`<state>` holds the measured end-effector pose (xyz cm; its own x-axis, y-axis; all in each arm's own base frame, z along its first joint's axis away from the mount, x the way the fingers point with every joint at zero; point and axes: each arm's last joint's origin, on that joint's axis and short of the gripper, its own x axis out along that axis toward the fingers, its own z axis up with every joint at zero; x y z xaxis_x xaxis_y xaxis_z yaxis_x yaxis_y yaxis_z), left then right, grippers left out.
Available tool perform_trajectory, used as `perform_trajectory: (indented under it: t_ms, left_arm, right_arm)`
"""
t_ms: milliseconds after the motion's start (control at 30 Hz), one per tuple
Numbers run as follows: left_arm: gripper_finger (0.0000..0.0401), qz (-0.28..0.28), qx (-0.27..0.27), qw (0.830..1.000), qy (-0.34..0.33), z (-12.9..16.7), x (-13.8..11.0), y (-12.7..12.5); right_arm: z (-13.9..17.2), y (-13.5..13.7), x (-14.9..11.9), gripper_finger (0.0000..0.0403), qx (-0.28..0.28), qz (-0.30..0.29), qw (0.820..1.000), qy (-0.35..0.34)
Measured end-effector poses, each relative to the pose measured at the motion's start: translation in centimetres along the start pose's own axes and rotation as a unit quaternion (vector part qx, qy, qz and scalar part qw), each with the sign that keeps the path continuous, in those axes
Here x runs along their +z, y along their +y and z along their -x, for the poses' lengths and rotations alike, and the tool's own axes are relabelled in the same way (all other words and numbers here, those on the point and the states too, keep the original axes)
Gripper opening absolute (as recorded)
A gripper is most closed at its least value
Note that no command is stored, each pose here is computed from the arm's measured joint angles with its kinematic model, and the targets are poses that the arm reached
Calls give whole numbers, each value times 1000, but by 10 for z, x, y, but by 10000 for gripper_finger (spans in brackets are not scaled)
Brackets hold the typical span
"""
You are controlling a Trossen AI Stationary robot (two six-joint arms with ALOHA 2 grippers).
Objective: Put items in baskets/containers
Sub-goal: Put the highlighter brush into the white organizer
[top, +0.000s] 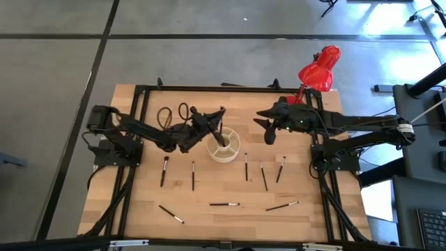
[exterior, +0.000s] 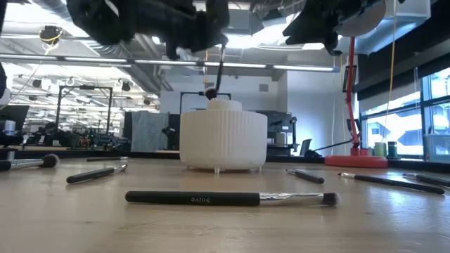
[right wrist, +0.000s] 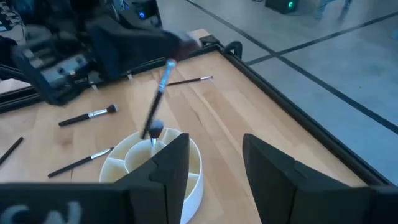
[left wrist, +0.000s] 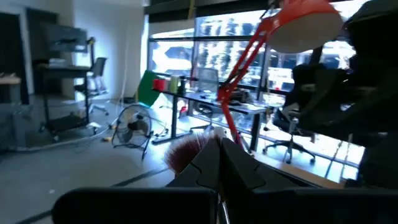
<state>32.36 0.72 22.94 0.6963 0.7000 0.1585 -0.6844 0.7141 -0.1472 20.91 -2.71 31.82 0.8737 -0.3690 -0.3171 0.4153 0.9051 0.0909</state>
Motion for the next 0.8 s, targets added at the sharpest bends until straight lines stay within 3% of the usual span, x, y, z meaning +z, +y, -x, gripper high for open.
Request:
perform_trajectory:
  t_ms: [300, 567, 800]
  left_arm:
    - [4, 2, 3, 1000, 7, 2, -37, -10]
    - [21, -61, -19, 998, 8, 11, -36, -19]
    - [64, -81, 26, 996, 10, 20, -29, -22]
  right_arm:
    - [0, 0, -1, 149, -2, 15, 1000, 7]
    - [0, -1, -3, 149, -3, 19, 1000, 15]
    - [0, -1, -3, 149, -3, 27, 1000, 15]
